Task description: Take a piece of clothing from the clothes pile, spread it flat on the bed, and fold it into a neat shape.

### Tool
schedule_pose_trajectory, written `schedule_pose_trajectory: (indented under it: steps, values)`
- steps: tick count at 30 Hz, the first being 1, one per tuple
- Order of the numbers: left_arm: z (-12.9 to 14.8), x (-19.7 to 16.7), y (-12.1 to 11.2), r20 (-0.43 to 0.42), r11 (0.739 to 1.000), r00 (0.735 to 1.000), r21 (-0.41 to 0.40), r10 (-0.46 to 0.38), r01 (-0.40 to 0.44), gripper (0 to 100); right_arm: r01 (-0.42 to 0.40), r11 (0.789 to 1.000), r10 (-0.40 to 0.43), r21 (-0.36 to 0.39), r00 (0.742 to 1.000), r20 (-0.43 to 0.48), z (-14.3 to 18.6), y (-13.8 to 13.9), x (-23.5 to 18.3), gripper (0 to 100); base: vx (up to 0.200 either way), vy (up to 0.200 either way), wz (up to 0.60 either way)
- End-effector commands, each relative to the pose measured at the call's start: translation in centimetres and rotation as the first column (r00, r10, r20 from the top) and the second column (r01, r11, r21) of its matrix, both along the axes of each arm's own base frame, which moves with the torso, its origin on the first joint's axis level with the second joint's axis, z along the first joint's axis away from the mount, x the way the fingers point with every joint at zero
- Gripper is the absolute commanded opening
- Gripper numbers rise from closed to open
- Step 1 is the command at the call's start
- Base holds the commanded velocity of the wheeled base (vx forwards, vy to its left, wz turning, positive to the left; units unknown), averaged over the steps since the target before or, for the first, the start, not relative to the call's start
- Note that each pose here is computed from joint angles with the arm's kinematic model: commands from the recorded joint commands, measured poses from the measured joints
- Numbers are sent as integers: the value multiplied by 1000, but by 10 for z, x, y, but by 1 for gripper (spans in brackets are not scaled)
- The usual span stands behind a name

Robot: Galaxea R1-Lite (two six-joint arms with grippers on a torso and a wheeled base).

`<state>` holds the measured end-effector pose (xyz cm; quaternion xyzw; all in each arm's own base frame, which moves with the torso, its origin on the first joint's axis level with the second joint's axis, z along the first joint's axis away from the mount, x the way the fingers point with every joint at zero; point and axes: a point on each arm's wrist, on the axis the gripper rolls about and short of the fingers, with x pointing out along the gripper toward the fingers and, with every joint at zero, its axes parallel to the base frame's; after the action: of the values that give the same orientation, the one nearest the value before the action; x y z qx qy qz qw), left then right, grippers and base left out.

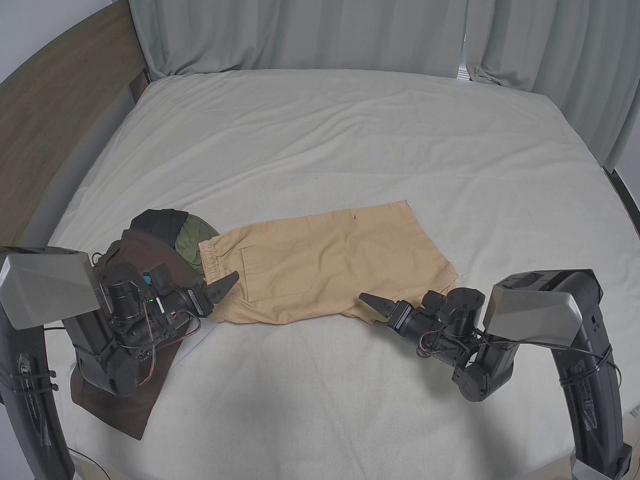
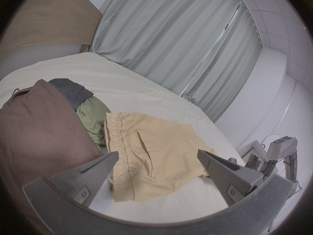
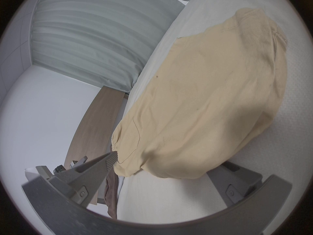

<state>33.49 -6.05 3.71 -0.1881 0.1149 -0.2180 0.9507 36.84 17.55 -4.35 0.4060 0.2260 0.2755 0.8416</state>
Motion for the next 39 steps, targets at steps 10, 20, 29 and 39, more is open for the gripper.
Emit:
schedule_pose_trajectory:
  steps: [10, 20, 29, 39]
  values:
    - [0, 1, 0, 1, 1000, 1000, -2, 2, -2, 100, 20, 1000, -20, -6, 1000, -2, -9, 3, 3, 0, 0, 0, 0]
    - [-1, 1, 1, 1, 1000, 1000, -2, 3, -3, 100, 23, 1000, -23, -11, 1000, -8, -10, 2, 2, 0, 0, 0, 0]
    - [-1, 2, 5, 2, 1000, 1000, -4, 16, -16, 100, 39, 997, -41, -66, 999, -31, -6, -6, -14, 0, 0, 0, 0]
    - [0, 3, 9, 5, 1000, 1000, -6, 24, -24, 100, 26, 994, -32, -102, 998, -59, 6, -10, -36, 0, 0, 0, 0]
